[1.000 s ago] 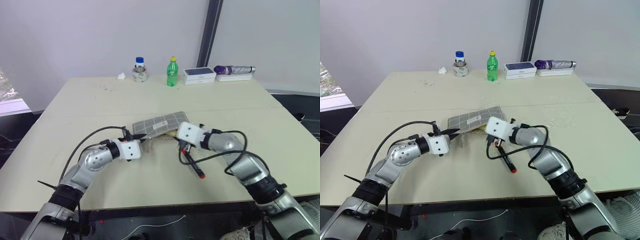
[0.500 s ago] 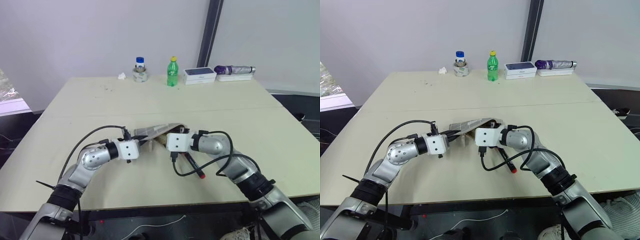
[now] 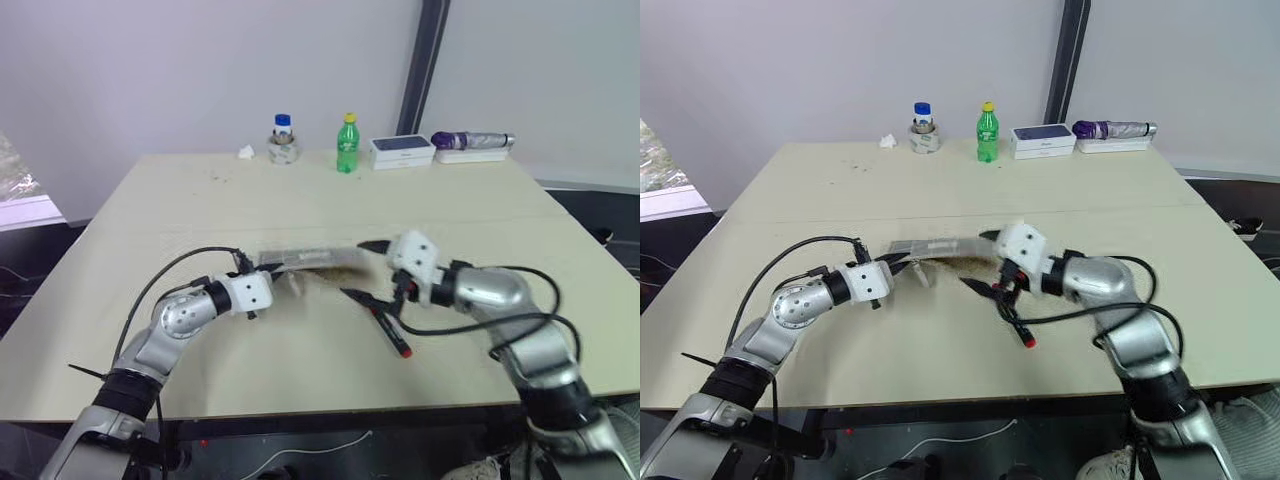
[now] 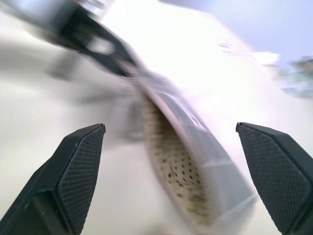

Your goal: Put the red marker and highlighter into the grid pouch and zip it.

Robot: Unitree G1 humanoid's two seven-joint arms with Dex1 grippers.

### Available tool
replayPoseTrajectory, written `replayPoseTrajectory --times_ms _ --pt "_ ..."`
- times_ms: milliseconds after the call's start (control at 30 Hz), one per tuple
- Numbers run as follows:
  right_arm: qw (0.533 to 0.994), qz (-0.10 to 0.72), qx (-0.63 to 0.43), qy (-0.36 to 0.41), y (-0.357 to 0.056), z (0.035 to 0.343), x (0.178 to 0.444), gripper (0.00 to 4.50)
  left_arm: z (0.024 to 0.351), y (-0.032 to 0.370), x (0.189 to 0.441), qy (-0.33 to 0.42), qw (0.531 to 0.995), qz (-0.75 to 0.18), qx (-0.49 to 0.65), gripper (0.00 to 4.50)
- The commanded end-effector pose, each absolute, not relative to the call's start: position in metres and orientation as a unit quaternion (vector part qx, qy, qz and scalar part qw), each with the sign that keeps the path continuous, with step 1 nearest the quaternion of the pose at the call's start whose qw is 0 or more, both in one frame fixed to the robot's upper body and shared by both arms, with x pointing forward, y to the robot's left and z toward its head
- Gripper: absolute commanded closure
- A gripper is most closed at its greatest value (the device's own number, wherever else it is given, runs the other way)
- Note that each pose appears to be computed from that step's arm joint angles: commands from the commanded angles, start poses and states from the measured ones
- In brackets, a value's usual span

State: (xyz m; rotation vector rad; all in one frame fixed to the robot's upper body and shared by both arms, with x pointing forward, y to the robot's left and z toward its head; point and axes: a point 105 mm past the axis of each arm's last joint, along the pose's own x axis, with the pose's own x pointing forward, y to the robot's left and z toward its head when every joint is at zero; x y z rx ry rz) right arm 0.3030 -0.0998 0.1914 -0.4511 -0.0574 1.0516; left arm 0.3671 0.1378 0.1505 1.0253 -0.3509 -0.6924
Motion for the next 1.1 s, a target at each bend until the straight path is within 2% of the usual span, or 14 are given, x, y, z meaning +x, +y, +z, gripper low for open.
replayPoseTrajectory --times_ms 33,67,167,267,467,533,633,700,767,833,900,1100 --pt "0.88 0.436 -0.179 0.054 -0.123 0.162 0.292 0.04 0.171 0.151 0.374 -0.187 0.808 -0.27 0.489 4.5" --pt "0.898 0.4 -0.163 0.081 -0.131 0.149 0.291 0.04 0.169 0.153 0.375 -0.182 0.809 -0.267 0.491 4.5" --pt "0.934 0.323 -0.122 0.096 -0.142 0.131 0.286 0.04 0.159 0.157 0.374 -0.167 0.809 -0.271 0.493 4.5" --pt "0.945 0.255 -0.172 0.108 -0.155 0.114 0.283 0.04 0.156 0.157 0.373 -0.166 0.809 -0.272 0.494 4.5" --pt "0.958 0.195 -0.165 0.127 -0.162 0.098 0.28 0.04 0.156 0.153 0.374 -0.169 0.806 -0.278 0.495 4.5" --pt "0.947 0.211 -0.167 0.178 -0.162 0.079 0.272 0.55 0.156 0.152 0.374 -0.17 0.804 -0.281 0.496 4.5" --pt "0.925 0.242 -0.164 0.243 -0.16 0.057 0.253 1.96 0.157 0.151 0.375 -0.171 0.802 -0.281 0.499 4.5" --pt "0.929 0.232 -0.163 0.237 -0.163 0.06 0.257 2.96 0.157 0.151 0.375 -0.169 0.801 -0.282 0.501 4.5" --pt "0.945 0.234 -0.151 0.169 -0.156 0.09 0.273 4.08 0.156 0.151 0.375 -0.168 0.8 -0.284 0.501 4.5" --pt "0.943 0.28 -0.139 0.111 -0.138 0.116 0.278 4.1 0.156 0.15 0.376 -0.168 0.801 -0.285 0.499 4.5" --pt "0.934 0.313 -0.146 0.089 -0.128 0.124 0.277 4.1 0.155 0.149 0.375 -0.17 0.799 -0.287 0.5 4.5" --pt "0.921 0.325 -0.204 0.071 -0.115 0.126 0.295 4.1 0.153 0.142 0.375 -0.172 0.796 -0.296 0.499 4.5"
